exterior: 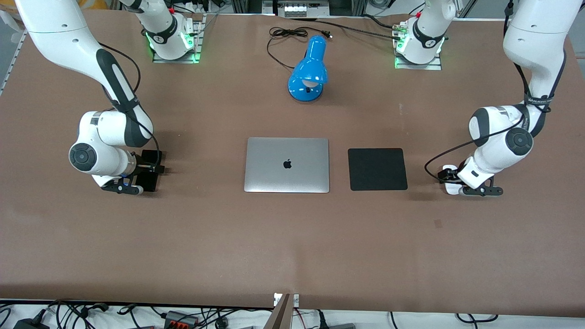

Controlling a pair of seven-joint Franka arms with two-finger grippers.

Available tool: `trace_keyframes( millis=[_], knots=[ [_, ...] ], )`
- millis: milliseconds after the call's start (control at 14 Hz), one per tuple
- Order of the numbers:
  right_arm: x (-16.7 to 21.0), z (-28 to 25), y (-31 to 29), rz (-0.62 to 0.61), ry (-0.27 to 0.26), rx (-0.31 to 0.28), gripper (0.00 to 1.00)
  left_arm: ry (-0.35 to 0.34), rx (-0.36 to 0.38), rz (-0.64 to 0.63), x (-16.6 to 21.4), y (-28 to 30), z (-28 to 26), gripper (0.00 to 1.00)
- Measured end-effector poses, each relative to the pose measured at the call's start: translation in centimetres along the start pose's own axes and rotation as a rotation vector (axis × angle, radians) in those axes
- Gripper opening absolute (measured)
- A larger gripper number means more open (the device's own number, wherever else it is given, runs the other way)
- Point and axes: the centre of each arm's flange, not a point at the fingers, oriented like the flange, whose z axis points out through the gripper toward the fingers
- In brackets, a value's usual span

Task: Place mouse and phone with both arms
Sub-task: 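Grasp the phone with the right gripper while the left gripper grasps the mouse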

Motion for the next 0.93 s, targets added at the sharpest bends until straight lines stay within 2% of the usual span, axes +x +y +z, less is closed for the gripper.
trace_keyframes(
  millis=[71, 143, 214, 357, 571, 714, 929],
  knots=[
    [0.0, 0.0, 0.0, -0.001, 0.000, 0.000, 0.93, -0.001, 0.000, 0.000, 0.0, 0.0, 0.2, 1.00],
    [0.0, -0.1, 0.1, -0.001, 0.002, 0.000, 0.80, -0.001, -0.001, 0.001, 0.0, 0.1, 0.2, 0.91],
    [-0.1, -0.3, 0.1, -0.001, 0.005, 0.001, 0.78, -0.001, -0.001, 0.002, 0.0, 0.1, 0.2, 0.79],
    [-0.2, -0.2, 0.2, 0.000, 0.003, 0.001, 0.78, 0.000, -0.001, 0.002, 0.0, 0.1, 0.2, 0.62],
    [0.3, -1.2, -1.2, -0.028, 0.030, 0.006, 0.78, 0.005, -0.001, 0.002, 0.2, 0.1, 0.0, 0.62],
    [0.7, -3.5, -6.1, -0.107, 0.075, 0.016, 0.78, -0.006, -0.001, 0.005, 0.8, 0.2, -0.8, 0.62],
    [-0.6, -6.8, -15.4, -0.239, 0.094, 0.010, 0.78, -0.098, -0.008, 0.016, 3.1, 0.7, -5.0, 0.62]
  ],
)
